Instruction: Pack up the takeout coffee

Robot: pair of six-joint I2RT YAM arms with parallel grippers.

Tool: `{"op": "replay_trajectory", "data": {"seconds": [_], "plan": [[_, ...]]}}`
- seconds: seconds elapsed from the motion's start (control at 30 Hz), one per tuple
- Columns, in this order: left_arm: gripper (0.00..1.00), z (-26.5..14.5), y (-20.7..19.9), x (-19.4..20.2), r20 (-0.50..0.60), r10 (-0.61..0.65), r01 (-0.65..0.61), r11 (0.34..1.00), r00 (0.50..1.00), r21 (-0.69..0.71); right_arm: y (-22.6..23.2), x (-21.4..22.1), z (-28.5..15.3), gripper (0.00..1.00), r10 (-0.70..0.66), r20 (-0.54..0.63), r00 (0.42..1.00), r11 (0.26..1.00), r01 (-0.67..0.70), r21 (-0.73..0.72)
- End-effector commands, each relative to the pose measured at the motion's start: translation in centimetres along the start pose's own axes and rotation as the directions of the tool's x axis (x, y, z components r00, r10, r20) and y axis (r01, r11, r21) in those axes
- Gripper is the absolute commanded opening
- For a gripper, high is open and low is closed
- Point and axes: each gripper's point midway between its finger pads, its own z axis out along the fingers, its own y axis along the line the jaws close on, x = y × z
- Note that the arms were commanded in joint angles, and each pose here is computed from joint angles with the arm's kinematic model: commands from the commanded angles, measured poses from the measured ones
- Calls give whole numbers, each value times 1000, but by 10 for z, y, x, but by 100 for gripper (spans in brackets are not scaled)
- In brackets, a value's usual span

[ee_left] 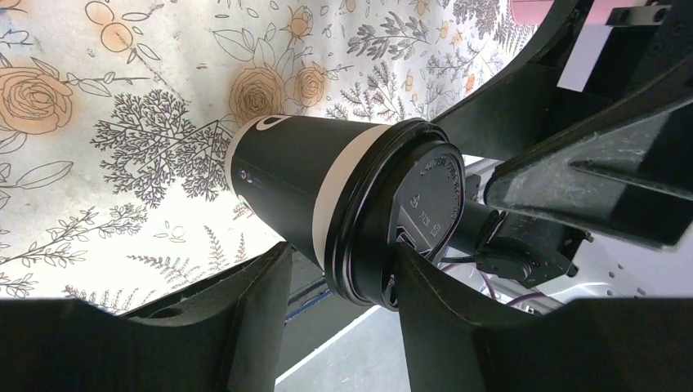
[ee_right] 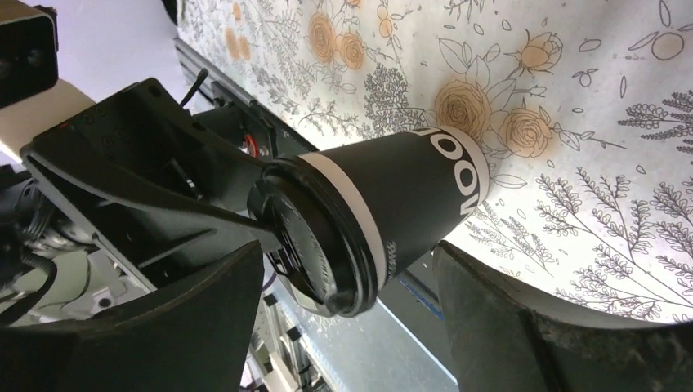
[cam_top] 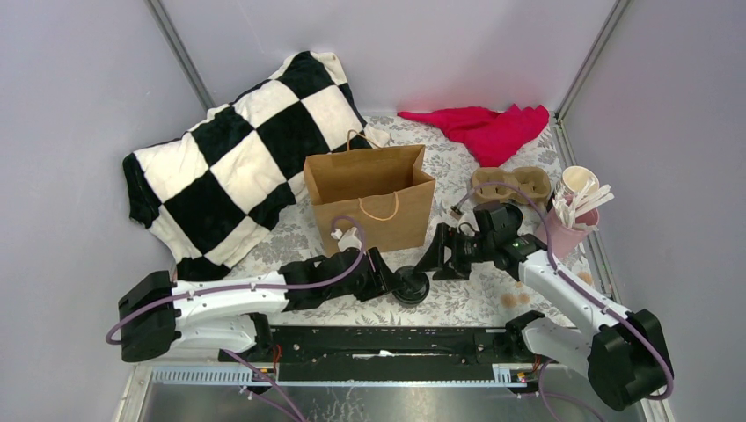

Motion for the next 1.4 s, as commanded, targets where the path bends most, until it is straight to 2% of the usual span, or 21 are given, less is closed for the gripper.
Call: {"op": "replay_trajectory", "data": {"seconds": [0.0,0.17,0.23,0.33,0.43,0.57,0.67,0.77,0.83,0.9,1.0,1.13,1.2,1.27,1.37], "plan": [[52,1,16,-7,32,-7,8,999,999,-37,10,11,-8,81,-44,-65,997,987,33,-158],[51,4,19,-6,23,2,-1,999,1000,-42,10,17,-1,77,-90,-110,990,971,62,-232],[51,5,18,-4,17,6,-5,999,1000,-34,7,19,6,72,-78,-131,988,963,41,-268],[50,7,17,-3,9,15,-15,999,1000,-28,-15,19,20,69,-38,-114,993,975,11,-223],[48,8,25,1,-5,4,-5,999,1000,-39,-34,29,31,66,50,-124,991,975,-75,-209],[45,10,60,11,-22,-47,45,993,999,-111,-58,36,40,66,116,-112,987,982,-131,-137],[45,3,60,6,2,-54,54,994,999,-93,-47,27,32,66,59,-104,993,991,-71,-112],[45,0,57,5,-2,-37,37,995,999,-97,-16,15,14,71,-8,-85,996,989,-4,-145],[45,2,51,7,-12,-35,34,997,999,-74,1,15,9,72,-2,-103,995,975,-21,-220],[45,3,48,7,-15,-30,29,998,999,-65,-1,16,15,71,23,-116,993,965,-53,-257],[45,8,54,10,-26,-33,31,996,999,-86,-28,25,31,68,71,-123,990,970,-97,-223],[45,12,66,17,-56,-58,51,990,997,-130,-72,44,45,62,161,-135,978,981,-173,-82],[45,11,63,16,-58,-50,42,991,997,-127,-68,34,39,61,110,-120,987,993,-116,-37],[45,8,51,16,-70,-34,26,994,997,-105,-53,12,28,65,11,-74,997,1000,-12,-6],[48,1,26,12,-75,-2,-2,998,997,-60,-28,-7,25,66,-34,-79,996,998,30,-50]]}}
